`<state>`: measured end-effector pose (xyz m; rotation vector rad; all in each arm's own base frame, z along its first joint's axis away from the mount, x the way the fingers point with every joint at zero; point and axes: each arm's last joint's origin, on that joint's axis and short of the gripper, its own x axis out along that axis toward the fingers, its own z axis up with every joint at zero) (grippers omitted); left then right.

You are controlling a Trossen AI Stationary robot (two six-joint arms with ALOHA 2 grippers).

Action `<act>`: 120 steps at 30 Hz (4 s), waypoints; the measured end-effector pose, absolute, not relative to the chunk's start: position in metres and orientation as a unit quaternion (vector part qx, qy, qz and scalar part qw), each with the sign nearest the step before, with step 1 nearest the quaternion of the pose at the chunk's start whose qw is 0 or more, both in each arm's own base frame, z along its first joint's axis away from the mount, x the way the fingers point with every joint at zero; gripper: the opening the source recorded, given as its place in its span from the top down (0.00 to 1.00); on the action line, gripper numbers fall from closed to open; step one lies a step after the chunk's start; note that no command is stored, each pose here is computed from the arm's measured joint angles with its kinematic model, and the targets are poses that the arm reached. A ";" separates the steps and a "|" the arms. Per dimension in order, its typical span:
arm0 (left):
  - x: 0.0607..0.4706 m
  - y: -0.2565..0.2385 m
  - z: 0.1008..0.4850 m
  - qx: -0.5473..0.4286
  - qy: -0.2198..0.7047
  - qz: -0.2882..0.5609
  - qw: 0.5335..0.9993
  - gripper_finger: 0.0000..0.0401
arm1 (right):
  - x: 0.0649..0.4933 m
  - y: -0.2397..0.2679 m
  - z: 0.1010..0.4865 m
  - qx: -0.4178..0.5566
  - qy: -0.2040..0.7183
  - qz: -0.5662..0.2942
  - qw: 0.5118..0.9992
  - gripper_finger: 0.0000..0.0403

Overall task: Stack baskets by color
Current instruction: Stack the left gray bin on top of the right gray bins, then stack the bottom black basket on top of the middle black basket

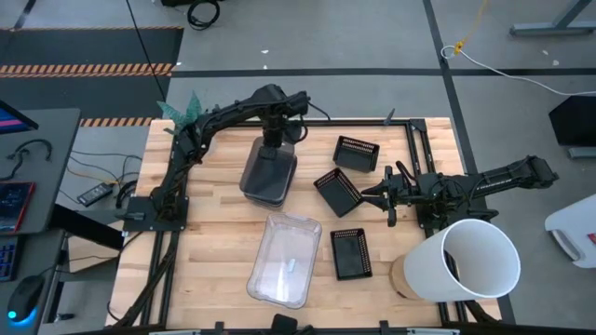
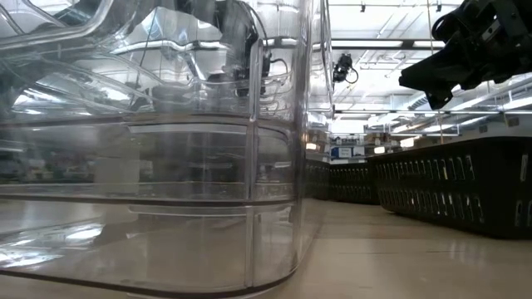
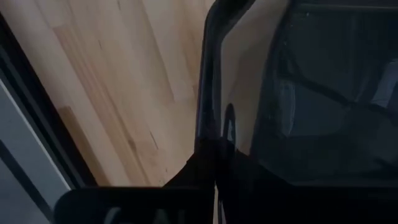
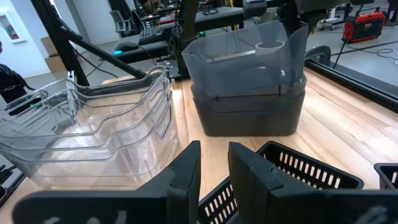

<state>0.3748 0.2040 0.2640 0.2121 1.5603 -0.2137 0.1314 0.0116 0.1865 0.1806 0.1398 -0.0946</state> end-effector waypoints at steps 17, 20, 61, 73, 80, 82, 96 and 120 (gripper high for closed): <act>0.379 0.204 0.241 0.088 0.706 -0.091 0.697 0.81 | 0.131 0.012 0.186 0.090 0.070 -0.047 0.992 0.79; 0.380 0.203 0.241 0.089 0.704 -0.089 0.699 0.71 | 0.131 0.012 0.186 0.090 0.070 -0.047 0.992 0.78; 0.309 0.069 0.319 0.023 0.430 -0.043 0.901 0.80 | 0.131 0.012 0.187 0.017 0.072 -0.042 0.996 0.79; 0.270 0.031 0.312 0.049 0.261 -0.055 0.962 0.89 | 0.134 0.012 0.196 0.013 0.024 -0.039 0.999 0.78; 0.244 0.024 0.291 0.085 0.187 -0.026 0.978 0.94 | 0.137 0.013 0.199 0.093 -0.001 -0.037 0.995 0.79; 0.235 0.024 0.285 0.095 0.176 -0.025 0.979 0.95 | 0.140 0.013 0.196 0.123 0.012 -0.040 0.992 0.79; 0.172 0.020 0.281 0.144 0.073 0.041 0.986 0.98 | 0.193 0.022 0.183 0.111 0.236 -0.060 0.964 0.80; 0.087 0.011 0.259 0.144 -0.119 0.095 0.978 0.99 | 0.269 0.056 0.213 0.066 0.536 -0.098 0.836 0.65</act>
